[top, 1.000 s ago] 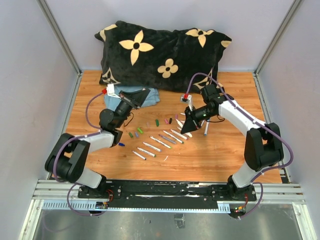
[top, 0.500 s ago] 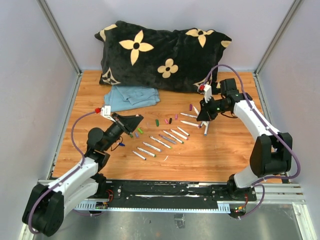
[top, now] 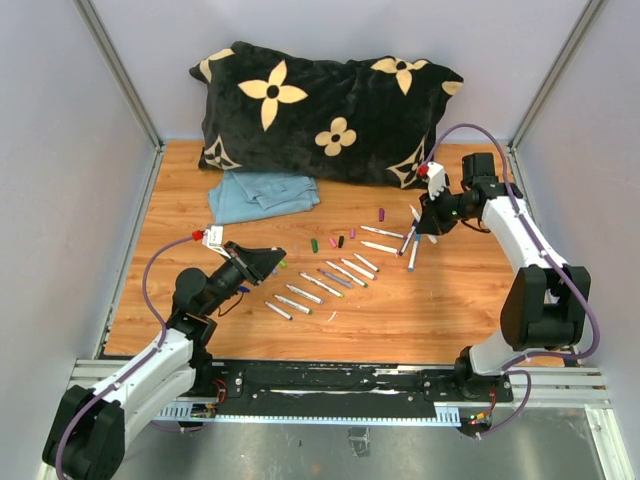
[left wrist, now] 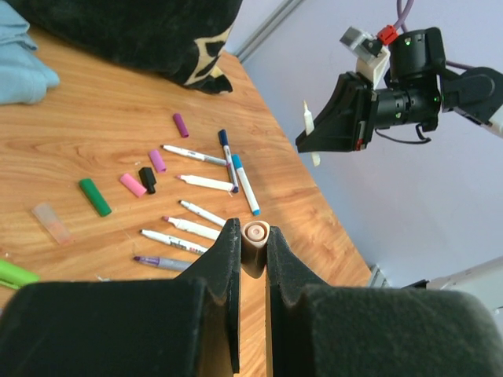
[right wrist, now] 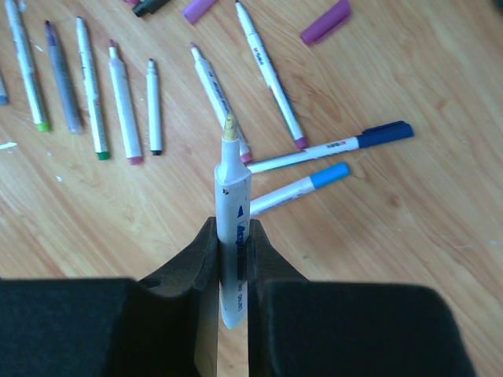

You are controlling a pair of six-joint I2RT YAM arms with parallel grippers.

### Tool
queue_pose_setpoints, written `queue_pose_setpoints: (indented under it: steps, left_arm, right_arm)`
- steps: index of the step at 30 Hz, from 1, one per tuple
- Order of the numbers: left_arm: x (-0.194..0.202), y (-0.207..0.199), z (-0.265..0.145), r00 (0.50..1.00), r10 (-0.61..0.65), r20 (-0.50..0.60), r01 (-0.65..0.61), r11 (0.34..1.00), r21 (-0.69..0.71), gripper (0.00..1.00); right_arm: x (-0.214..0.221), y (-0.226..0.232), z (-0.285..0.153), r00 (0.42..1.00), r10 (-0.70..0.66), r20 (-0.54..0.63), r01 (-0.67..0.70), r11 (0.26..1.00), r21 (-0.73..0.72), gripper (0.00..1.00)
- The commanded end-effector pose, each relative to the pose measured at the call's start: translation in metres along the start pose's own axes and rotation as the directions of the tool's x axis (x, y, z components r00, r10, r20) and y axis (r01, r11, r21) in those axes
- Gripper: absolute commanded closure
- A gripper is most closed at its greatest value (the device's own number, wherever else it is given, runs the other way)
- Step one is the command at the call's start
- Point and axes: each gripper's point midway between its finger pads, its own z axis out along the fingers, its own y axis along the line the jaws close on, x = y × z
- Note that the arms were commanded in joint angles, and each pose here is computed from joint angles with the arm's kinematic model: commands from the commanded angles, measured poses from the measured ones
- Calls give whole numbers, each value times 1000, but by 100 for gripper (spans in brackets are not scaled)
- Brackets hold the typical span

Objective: Open the pen caps
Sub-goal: Place the pen at the center of the board.

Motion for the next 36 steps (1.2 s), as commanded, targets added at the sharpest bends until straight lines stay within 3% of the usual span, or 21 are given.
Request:
queue_pose_setpoints:
  steps: [1,17,36]
  left_arm:
    - [8,2,-5,1000,-13,-17,13,1000,7,100]
    - [12,5,-7,999,-33,-26,33,999,1,100]
    - [15,4,-2,997,-57,-44,57,998,9,100]
  right_arm:
    - [7,-27,-9,995,-87,-57,91,994,62,92]
    - [23,-104,-7,980,-79,-184,110,981,163,89]
    - [48,-166,41,947,-24,-321,80,983,162,85]
